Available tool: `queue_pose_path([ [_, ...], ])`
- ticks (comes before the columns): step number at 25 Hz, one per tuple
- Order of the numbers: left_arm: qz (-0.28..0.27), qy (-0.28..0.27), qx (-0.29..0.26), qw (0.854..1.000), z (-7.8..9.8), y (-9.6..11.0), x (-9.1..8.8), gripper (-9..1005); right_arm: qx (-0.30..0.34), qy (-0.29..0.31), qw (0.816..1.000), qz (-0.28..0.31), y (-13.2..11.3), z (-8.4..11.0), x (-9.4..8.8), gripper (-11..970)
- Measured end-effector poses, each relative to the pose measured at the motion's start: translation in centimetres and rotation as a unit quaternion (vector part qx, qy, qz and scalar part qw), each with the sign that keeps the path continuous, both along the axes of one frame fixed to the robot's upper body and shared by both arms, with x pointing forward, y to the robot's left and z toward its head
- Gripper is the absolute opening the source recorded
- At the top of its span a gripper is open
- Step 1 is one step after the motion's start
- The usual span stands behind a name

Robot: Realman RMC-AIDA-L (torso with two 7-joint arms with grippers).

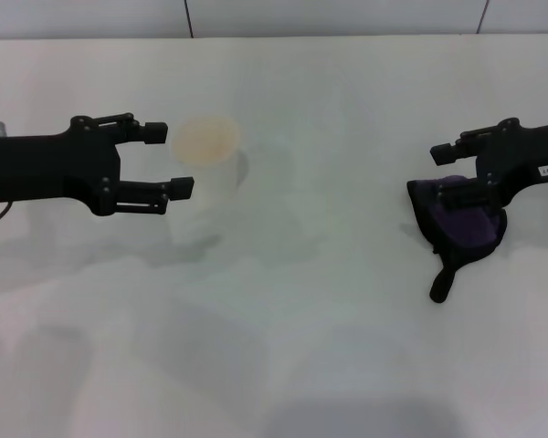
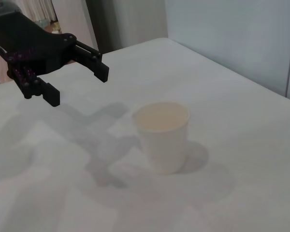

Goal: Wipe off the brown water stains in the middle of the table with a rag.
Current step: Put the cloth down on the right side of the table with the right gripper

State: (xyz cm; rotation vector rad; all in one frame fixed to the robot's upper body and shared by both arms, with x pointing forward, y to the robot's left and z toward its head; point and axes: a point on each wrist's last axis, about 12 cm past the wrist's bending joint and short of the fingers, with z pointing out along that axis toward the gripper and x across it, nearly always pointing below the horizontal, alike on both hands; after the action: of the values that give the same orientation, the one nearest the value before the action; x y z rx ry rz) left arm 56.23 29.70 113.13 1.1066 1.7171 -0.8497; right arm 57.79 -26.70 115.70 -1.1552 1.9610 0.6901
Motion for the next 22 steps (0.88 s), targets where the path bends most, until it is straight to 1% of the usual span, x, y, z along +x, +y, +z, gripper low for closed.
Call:
queue_pose_path([
  [12, -0.002, 0.009, -0.003, 1.000, -0.28, 0.30, -0.59, 875, 0.004, 0.009, 1.000, -0.001, 0.17, 0.01, -0.06, 636],
  [22, -0.002, 0.015, -0.002, 1.000, -0.05, 0.58, -0.86, 875, 0.003, 0.009, 1.000, 0.004, 0.39, 0.06, -0.10, 636],
])
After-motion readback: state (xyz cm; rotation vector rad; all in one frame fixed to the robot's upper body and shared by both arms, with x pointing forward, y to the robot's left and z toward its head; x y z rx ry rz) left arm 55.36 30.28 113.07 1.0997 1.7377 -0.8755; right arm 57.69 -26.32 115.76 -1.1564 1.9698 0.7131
